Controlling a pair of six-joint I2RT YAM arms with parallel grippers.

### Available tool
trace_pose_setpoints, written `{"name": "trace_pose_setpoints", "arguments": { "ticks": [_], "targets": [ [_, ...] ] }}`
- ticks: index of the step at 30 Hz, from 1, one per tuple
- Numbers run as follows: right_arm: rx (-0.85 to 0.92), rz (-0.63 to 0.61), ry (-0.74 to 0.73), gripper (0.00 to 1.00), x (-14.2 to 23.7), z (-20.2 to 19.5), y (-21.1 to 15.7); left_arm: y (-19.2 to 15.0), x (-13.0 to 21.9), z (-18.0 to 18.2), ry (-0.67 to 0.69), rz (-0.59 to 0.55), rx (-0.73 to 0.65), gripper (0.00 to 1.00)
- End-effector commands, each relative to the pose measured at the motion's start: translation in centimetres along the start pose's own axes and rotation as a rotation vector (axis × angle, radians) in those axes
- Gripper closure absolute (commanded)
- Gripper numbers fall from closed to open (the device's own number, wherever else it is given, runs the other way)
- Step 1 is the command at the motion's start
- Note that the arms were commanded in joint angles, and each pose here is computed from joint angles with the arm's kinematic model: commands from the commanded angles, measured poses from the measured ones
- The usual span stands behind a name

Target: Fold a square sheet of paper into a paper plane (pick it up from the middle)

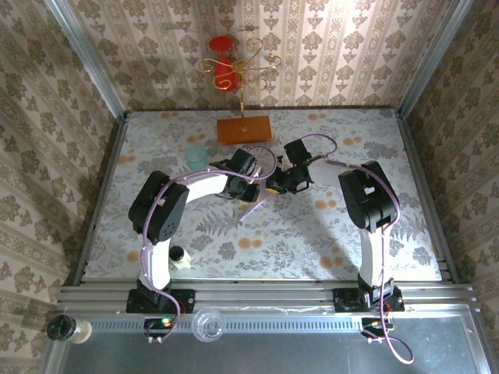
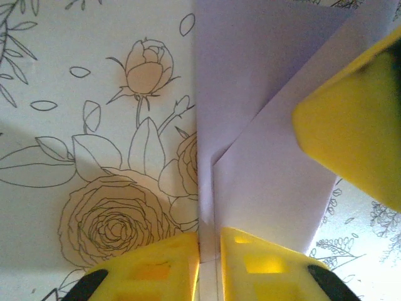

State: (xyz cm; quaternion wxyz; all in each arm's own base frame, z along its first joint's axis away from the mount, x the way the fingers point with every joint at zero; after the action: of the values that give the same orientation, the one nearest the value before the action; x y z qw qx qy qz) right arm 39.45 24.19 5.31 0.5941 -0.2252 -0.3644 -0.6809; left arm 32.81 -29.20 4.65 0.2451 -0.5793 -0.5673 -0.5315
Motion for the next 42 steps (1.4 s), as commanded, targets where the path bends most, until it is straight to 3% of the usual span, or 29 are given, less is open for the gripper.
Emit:
{"name": "trace_pose_setpoints", "arguments": {
  "ticks": [1, 23, 27, 34, 42],
  "targets": [
    [0.013, -0.022, 0.062, 0.88, 1.2, 1.7, 0.0, -4.2, -3.1, 1.9, 0.089, 0.16, 0.002, 0.82],
    [-0.02, 0.085, -0.03, 0.9, -2.4, -1.2, -2.9, -4.0, -3.3, 1.2, 0.07, 0.156, 0.016, 0.86],
    [-0.023, 0.101, -0.053, 0.9, -2.6, -1.9, -3.3, -2.9, -2.0, 0.6, 0.049, 0.115, 0.025, 0.86],
    [-0.02, 0.116, -0.075, 0.9, -2.8, -2.5, -3.8, -0.3, 3.3, -1.0, -0.016, -0.042, 0.055, 0.83],
    [-0.017, 0.112, -0.07, 0.9, -2.7, -2.4, -3.7, -1.9, 3.2, -2.7, -0.186, -0.004, 0.12, 0.87]
  ]
}}
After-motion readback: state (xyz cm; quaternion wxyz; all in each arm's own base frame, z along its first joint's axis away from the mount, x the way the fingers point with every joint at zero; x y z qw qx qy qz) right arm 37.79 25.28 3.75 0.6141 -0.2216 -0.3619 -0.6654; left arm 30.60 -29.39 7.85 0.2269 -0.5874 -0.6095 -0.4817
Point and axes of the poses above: each hand's point on the last joint's axis, 136 mm out from that joint toward the fingers, its own x axis back along the fingers, its own z axis along the line the jaws close on, y = z × x, the point moved 3 cm from there along x, back along the fingers, and after that the axes turned 12 degrees about x, right-handed, at the moved point
